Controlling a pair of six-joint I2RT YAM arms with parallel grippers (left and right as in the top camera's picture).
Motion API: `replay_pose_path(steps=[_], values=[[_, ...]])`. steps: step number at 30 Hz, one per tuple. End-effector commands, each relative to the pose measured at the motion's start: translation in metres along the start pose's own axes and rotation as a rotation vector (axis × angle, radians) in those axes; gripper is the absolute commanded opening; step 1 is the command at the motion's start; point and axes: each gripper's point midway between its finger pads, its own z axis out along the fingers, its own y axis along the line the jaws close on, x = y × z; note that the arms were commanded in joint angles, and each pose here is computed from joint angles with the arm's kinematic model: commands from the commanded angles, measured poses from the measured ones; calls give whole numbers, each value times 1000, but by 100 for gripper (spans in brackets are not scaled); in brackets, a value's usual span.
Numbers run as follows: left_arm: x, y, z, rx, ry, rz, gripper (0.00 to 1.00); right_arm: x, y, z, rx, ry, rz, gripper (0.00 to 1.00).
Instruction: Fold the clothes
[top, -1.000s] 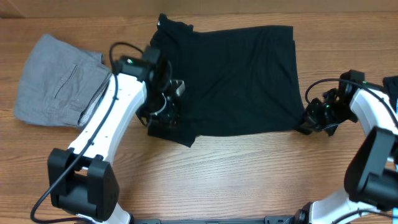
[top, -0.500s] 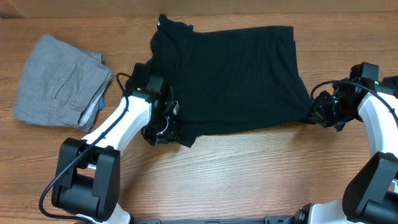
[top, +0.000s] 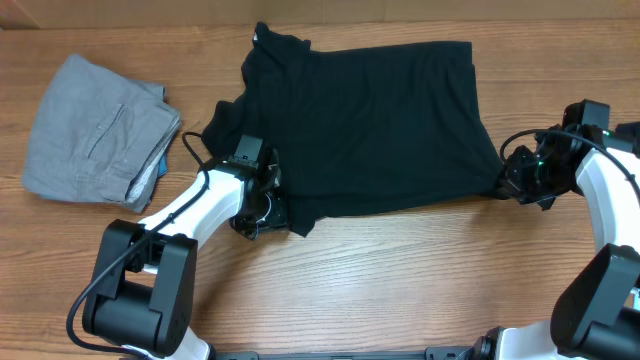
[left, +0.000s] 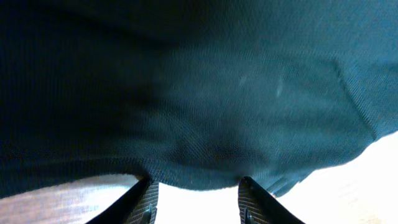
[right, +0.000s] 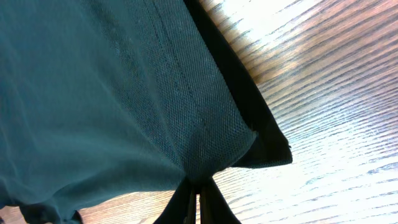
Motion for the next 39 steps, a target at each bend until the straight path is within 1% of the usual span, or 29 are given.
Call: replay_pose_path(steps=[1,3,6,9,11,13,14,16,17,20,26,31,35,39], values=[[3,12,8,-57,-1,-52,45,-7,2,-7,3,-34,-15,4],[3,13,8,-63,-4,-67,45,-7,2,-7,3,-34,-15,4],[1,20,8,-98,-23,-148,45,-7,2,-7,3,-34,-15,4],[-1,20,9,-99,-39,-237,44,-7,2,-7,2,-34,-15,4],[1,23,10,-105,-38,-289,36,-7,2,-7,0,-33,-15,4],[4,28,12,-126,-40,-343,26,-7,2,-7,0,-33,-15,4],[6,30,13,-131,-36,-363,18,-7,2,-7,0,-33,-15,4],[8,31,14,-133,-32,-373,8,-7,2,-7,0,-33,-15,4],[10,32,14,-136,-26,-374,4,-7,2,-7,0,-32,-14,4],[23,30,14,-130,34,-376,4,-6,2,-7,1,-30,-14,4],[69,12,5,-40,258,-341,4,-5,-5,-7,38,-28,-7,4],[107,12,-17,-49,397,-304,4,-2,-9,-7,57,-18,0,4],[127,14,-37,-65,451,-273,4,-1,-9,-7,59,-13,2,4],[141,16,-55,-76,470,-252,4,0,-16,-8,96,-12,6,4]])
